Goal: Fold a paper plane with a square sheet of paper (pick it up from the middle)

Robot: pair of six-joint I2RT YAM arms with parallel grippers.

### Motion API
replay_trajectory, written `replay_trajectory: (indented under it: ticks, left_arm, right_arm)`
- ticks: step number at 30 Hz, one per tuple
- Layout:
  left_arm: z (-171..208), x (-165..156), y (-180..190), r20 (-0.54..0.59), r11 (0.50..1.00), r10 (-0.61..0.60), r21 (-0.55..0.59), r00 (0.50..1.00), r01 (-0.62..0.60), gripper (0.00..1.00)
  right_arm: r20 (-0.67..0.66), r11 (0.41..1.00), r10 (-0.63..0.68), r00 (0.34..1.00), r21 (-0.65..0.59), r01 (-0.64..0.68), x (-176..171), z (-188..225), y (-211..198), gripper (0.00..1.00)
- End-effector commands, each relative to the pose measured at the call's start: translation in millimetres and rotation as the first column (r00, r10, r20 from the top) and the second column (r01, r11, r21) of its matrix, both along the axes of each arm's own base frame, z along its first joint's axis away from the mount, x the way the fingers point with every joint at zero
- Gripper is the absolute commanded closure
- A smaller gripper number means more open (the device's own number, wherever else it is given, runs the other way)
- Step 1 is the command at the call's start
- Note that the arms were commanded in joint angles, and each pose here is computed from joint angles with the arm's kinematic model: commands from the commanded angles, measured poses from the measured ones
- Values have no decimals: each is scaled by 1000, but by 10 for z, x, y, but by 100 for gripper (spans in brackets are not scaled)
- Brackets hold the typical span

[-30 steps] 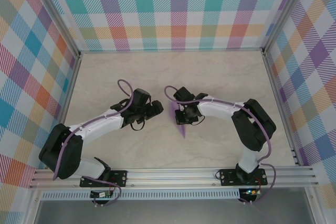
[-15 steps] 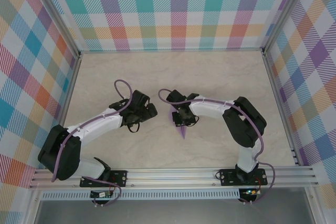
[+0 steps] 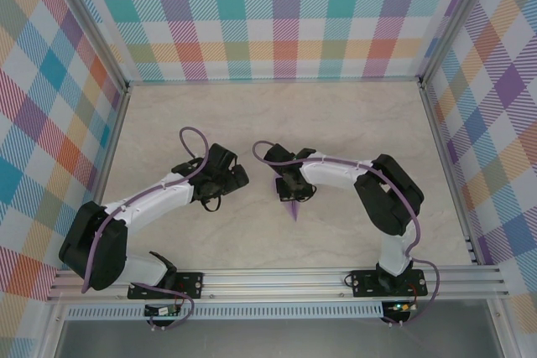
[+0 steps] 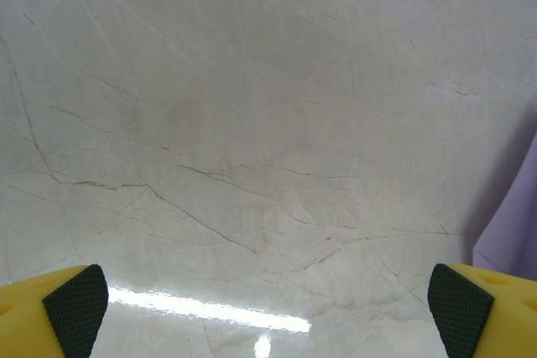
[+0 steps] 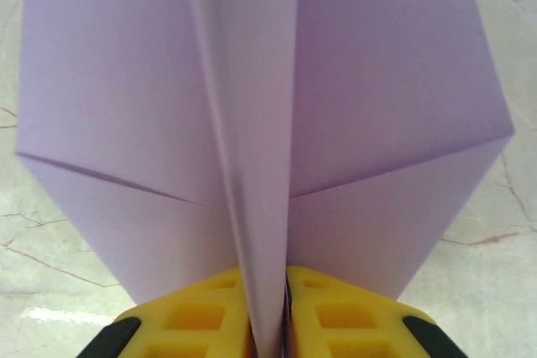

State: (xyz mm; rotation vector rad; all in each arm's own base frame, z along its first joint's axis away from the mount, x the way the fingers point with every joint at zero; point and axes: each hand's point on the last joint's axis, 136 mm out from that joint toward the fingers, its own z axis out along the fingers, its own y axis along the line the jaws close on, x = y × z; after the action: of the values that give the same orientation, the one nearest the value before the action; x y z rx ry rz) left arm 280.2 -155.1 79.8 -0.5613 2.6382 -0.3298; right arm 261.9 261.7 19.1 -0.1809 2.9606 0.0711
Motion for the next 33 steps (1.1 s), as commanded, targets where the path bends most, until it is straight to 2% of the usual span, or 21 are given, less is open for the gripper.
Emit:
replay_trajectory:
  ticks: [1,8,20,27,33]
  left_arm:
    - [52,32,46,3,1000,13,4,1000,-13,0]
    - [50,38,37,-4,1000,8,9,1000,-7,0]
    - [41,22,54,-9,1000,4,18,1000,-4,0]
    - [90,10,106,1,999,11,35,1000,-11,0]
    - [105,-20,142,5,999,17,41,1000,-17,0]
  right_arm:
    - [17,1000,-22,1000,-2,22,16,133,-5,84]
    - [1,999,-36,999,-27,36,13,32,-29,91]
    - [-22,997,-50,999,-59,48,-9,-97,-63,90]
    - [121,1000,-8,993,21,6,415,465,187,88]
    - [153,997,-15,988,71,4,828,524,413,86]
